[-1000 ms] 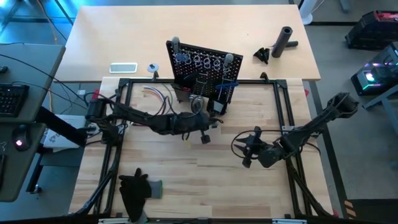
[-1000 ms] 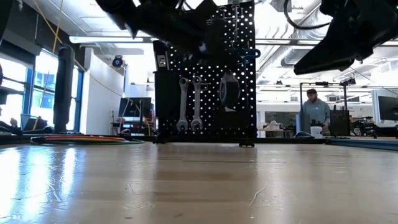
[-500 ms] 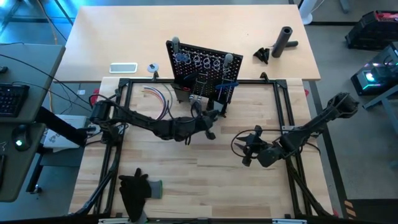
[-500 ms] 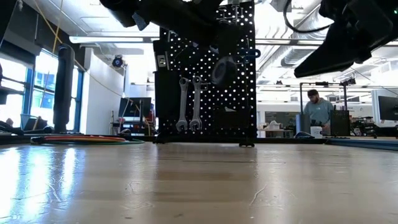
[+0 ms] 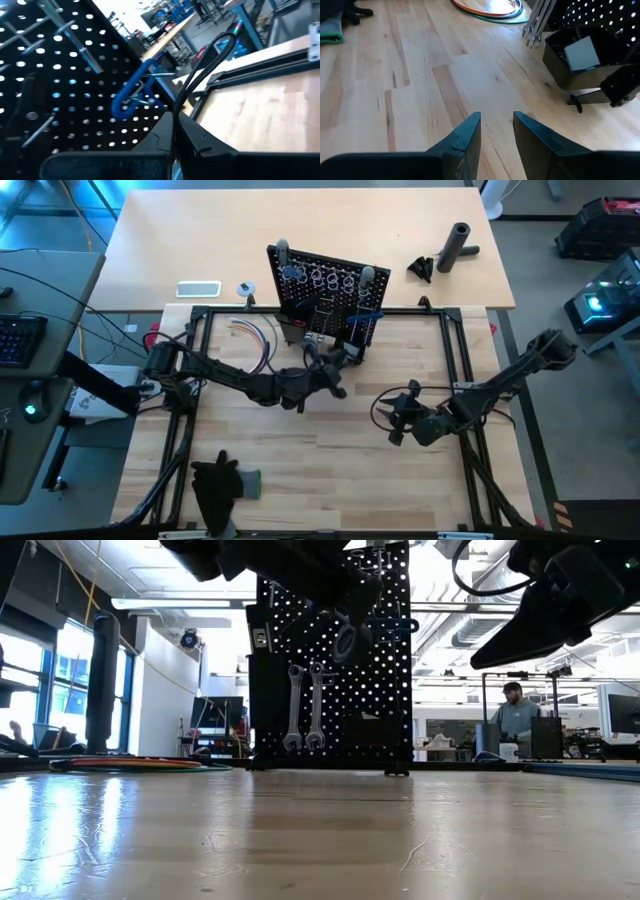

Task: Hang tools onto peg board
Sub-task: Hang the gray tape measure on the black pegboard

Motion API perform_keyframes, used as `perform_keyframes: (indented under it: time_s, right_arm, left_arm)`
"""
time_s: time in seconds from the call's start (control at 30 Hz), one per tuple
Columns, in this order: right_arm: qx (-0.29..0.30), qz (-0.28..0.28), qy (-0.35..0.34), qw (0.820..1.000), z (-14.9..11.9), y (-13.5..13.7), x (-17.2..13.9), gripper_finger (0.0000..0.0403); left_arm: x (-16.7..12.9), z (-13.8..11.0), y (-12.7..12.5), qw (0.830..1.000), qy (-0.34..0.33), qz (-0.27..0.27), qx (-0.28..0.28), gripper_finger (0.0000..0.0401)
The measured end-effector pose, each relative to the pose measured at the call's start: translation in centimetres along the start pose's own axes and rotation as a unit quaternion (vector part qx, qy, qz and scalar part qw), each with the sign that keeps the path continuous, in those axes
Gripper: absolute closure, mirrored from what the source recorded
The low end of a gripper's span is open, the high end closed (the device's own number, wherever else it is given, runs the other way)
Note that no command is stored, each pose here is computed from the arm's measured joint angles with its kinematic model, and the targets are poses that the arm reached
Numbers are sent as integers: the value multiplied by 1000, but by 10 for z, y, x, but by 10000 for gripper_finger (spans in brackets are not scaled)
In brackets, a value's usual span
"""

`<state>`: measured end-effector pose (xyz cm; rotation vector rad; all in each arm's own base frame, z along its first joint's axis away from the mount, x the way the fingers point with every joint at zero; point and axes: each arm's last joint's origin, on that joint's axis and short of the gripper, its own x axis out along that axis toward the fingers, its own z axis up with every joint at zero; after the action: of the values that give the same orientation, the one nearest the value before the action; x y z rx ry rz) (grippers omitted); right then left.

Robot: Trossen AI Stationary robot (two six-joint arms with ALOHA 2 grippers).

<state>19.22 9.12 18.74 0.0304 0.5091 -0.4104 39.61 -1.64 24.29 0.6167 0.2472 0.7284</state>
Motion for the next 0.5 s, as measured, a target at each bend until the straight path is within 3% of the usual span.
perform_keyframes:
  time_s: [0.5]
  right_arm:
    - [-14, 15, 14, 1000, -1, 0, 1, 292]
  left_arm:
    - [7, -4, 9, 999, 26, 45, 10, 401]
